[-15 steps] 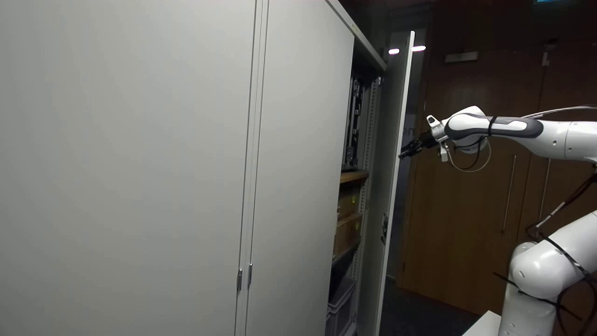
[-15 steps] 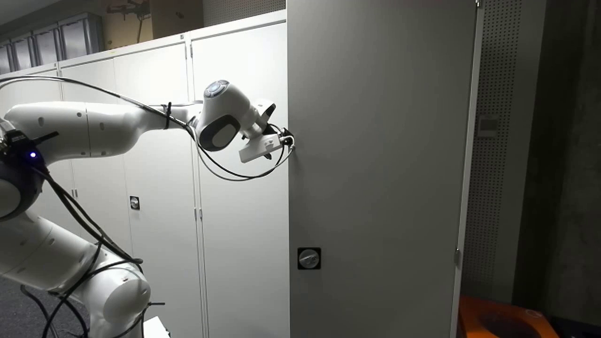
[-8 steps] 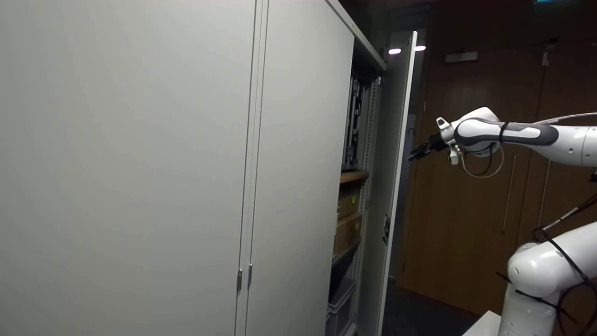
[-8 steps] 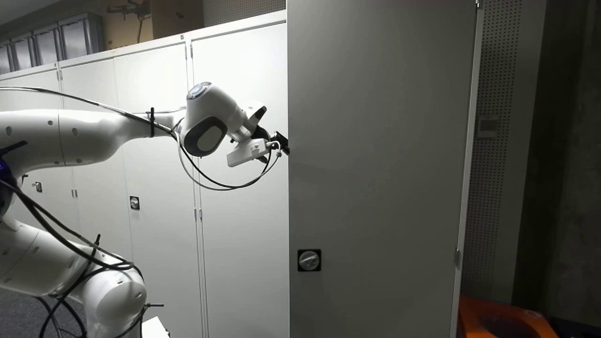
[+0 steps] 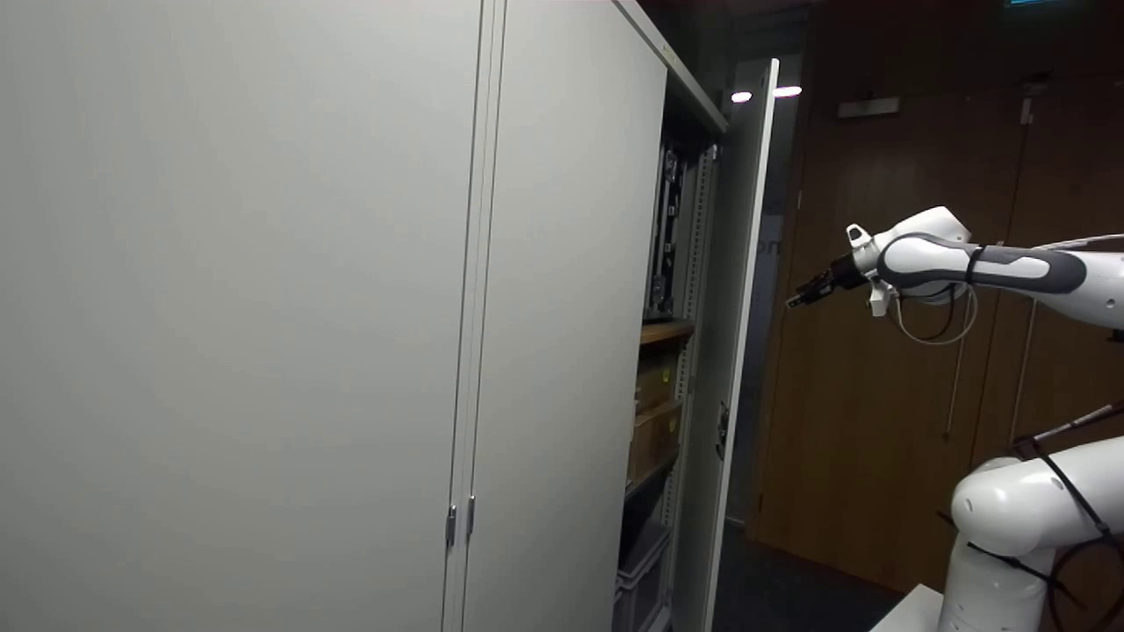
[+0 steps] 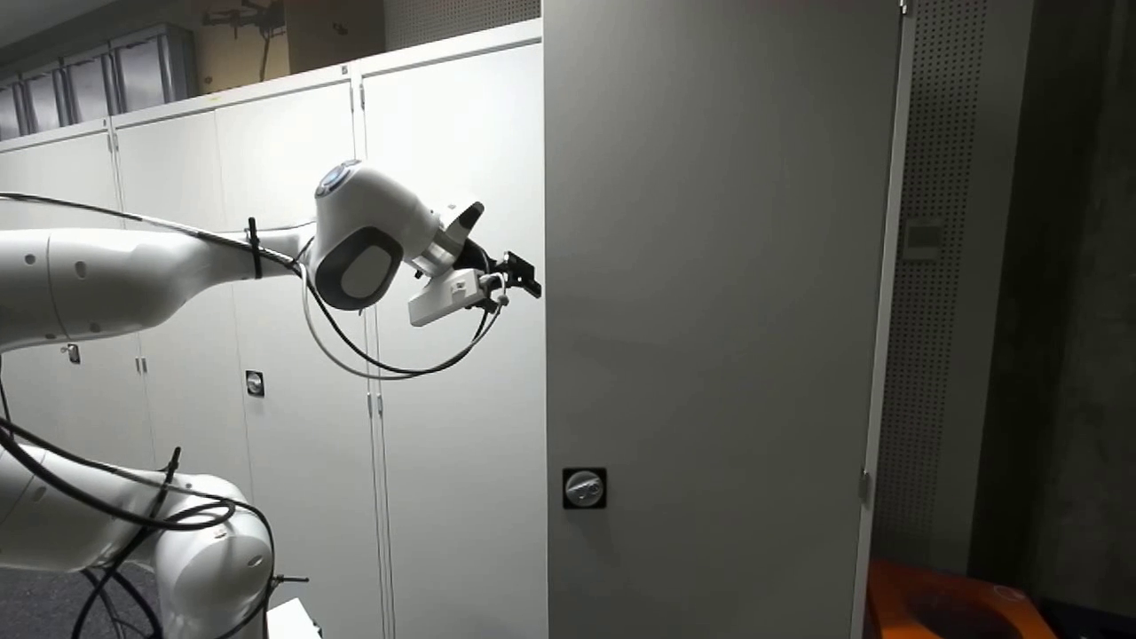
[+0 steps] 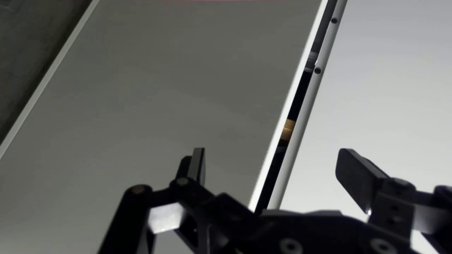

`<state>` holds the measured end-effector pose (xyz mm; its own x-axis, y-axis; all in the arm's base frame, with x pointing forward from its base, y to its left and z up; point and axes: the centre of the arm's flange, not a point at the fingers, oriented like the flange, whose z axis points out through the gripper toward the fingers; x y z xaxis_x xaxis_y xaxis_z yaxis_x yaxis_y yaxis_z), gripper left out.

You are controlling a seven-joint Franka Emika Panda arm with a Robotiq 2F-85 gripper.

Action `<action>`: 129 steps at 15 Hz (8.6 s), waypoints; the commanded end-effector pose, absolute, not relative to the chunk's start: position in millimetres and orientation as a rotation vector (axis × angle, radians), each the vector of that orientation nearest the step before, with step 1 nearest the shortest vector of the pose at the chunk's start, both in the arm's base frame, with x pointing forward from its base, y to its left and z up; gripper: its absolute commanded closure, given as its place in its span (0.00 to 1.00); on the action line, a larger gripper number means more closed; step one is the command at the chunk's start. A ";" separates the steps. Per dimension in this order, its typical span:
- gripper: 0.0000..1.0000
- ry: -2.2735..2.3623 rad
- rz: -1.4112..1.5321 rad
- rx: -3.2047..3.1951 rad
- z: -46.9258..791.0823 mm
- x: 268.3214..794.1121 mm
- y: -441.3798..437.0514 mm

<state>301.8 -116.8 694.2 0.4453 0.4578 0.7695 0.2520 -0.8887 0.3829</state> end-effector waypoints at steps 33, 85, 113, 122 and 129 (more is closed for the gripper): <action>0.99 0.166 1.491 2.496 704.8 307.2 -200.4; 1.00 0.473 1.630 2.386 722.3 366.2 -192.4; 1.00 0.848 1.730 2.360 721.0 429.7 -155.1; 1.00 0.895 1.736 2.332 722.8 452.9 -150.3; 1.00 0.938 1.764 2.328 725.3 475.9 -146.5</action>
